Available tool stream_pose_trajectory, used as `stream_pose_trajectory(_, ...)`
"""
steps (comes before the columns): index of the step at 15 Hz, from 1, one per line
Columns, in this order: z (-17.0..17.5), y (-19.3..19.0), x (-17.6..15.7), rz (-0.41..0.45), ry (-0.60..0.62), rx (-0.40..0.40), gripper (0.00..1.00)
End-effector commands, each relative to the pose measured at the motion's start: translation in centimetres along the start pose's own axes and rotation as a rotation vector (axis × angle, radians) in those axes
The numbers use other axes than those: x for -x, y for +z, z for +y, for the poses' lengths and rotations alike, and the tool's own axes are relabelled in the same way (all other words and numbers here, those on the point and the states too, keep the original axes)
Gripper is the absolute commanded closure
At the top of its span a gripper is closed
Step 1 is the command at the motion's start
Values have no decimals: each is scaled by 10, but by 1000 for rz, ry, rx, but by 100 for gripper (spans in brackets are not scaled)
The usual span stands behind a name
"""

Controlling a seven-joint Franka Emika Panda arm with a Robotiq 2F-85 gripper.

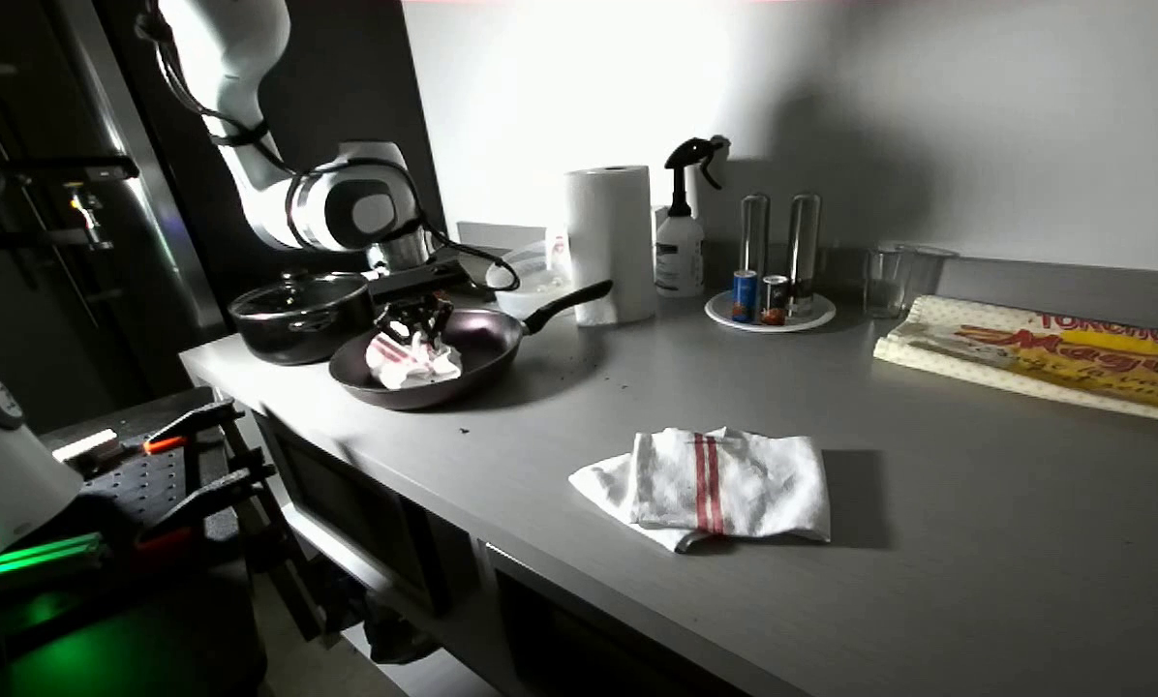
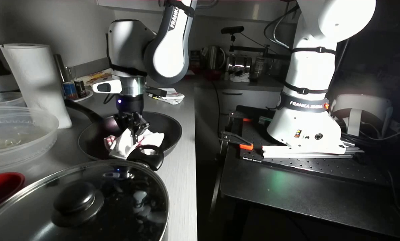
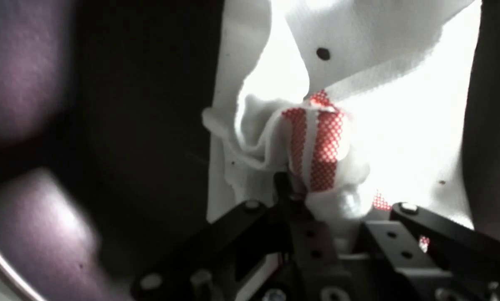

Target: Use the towel to wipe the pan

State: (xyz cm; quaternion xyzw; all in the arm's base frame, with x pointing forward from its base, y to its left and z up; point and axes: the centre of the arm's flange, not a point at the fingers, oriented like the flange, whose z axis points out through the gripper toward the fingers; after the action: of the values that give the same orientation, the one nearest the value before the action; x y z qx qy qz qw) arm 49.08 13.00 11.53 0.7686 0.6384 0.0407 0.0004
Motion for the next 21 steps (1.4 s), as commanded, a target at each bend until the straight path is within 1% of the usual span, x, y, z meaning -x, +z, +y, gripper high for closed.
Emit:
stream_pose_trajectory(1,8,-12,43,-38,135,37,97)
stream_pose_trajectory(2,14,-12,50,-45,162,50,97)
stream_pose_trajectory(4,28,-16,61,-66,210,101,97)
stream_pose_trajectory(6,44,-17,59,-66,221,142,97)
stream_pose_trajectory(8,53,-21,50,-64,216,171,97)
stream_pose_trajectory(12,51,-55,36,-39,213,277,97)
stream_pose_trajectory(14,53,-78,40,-21,246,332,97)
stream_pose_trajectory(17,66,-112,62,10,341,384,97)
stream_pose_trajectory(21,85,-145,110,27,497,423,97)
